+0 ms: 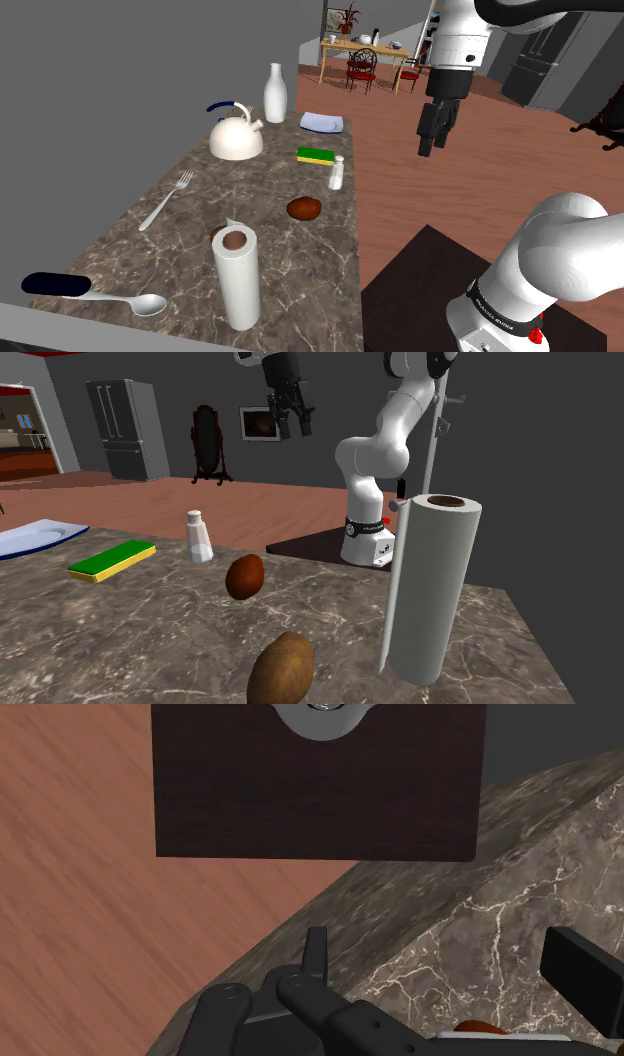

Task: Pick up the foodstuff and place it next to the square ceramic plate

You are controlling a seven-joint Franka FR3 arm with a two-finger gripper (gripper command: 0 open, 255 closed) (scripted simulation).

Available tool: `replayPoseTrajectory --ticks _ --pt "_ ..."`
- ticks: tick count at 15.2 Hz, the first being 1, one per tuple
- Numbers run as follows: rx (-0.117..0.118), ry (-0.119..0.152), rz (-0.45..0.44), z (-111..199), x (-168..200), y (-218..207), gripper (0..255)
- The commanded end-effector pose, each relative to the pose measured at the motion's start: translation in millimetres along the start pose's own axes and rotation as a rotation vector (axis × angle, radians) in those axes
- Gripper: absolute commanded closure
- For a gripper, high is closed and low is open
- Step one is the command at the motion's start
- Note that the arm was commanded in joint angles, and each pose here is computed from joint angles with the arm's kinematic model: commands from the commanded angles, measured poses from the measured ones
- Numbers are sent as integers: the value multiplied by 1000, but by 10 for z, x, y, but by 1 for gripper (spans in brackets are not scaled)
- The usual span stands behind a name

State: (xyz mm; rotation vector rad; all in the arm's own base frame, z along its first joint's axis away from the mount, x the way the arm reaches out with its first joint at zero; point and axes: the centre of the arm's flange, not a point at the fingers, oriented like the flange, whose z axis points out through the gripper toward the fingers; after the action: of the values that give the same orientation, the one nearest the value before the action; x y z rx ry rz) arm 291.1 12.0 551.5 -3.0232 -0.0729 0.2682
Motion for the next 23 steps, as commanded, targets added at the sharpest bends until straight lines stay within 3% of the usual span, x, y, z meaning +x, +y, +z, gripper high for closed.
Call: replayPoseTrajectory --ticks 1,12,23 --pt "0 0 0 0 0 0 0" --pt "-184 -42 -316 576 1238 -844 0" --pt "-369 -83 -632 1375 2143 -1902 0"
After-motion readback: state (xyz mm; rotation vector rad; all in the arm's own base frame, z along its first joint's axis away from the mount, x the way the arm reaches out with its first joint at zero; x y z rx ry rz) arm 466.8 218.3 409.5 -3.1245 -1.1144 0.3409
